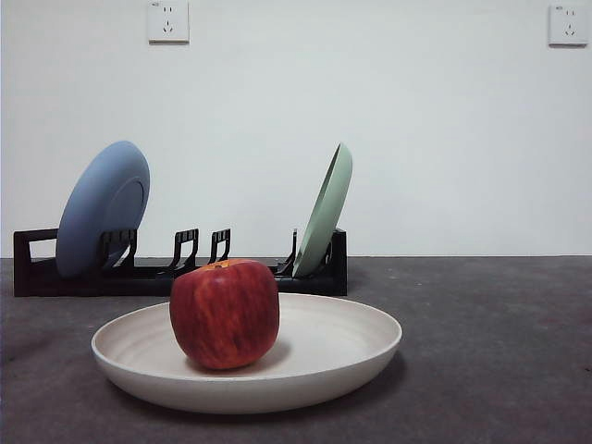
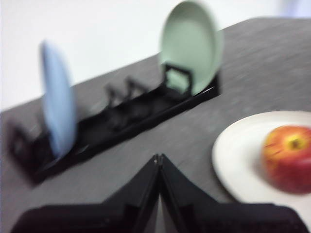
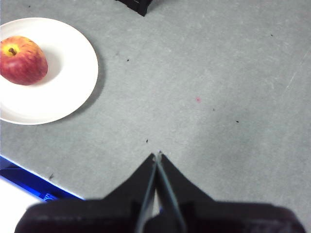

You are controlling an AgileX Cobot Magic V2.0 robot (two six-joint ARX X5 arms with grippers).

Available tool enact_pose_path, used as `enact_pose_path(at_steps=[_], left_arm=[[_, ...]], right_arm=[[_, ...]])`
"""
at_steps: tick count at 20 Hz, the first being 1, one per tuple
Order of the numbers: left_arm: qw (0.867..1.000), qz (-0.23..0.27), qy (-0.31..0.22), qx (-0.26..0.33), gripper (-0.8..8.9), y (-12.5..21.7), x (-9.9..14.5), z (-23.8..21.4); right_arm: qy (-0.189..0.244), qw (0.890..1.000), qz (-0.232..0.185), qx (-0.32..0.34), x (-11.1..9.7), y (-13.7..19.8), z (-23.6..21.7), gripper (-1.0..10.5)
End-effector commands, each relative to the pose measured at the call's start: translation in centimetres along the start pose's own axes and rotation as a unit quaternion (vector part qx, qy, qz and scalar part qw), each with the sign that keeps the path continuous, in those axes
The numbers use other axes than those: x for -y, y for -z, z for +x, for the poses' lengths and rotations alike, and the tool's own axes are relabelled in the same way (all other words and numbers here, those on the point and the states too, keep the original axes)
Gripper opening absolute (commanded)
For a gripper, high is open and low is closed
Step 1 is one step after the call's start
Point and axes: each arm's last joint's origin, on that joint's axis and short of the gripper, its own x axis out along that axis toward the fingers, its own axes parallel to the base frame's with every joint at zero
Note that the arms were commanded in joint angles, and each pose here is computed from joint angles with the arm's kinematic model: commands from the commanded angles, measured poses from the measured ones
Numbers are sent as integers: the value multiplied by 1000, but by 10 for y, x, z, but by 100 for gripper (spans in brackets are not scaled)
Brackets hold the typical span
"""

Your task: Take the yellow plate from the plate rack,put the plate on the table,take the apple from the table,put the apple in the plate

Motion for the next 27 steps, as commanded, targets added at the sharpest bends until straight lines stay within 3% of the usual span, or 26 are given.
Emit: enact_pose_path(at_steps=[1,4,8,12,17,23,27], left_arm=[[997,-39,-61,-22,-1,13,-6,-2],[991,-67,-112,-32,-1,24,-11,-6],[987,-70,-139,-29,-1,34,-12,-8],[974,-91,-203,-29,-1,35,-15,-9],[972,-93,-212,-27,-1,35,-16,-9],[966,-144,-213,-16,-1,35,-16,-9],[967,-145,-209,-17,-1,35,-16,-9]], right_arm=[[3,1000,-2,-2,0,0,0,0],[2,1000,-2,-2,0,0,0,0],[2,1000,-1,-2,0,0,0,0],[2,1000,-2,-2,0,0,0,0],[2,1000,-2,-2,0,0,0,0],[2,1000,-2,-2,0,0,0,0],[2,1000,-2,-2,0,0,0,0]])
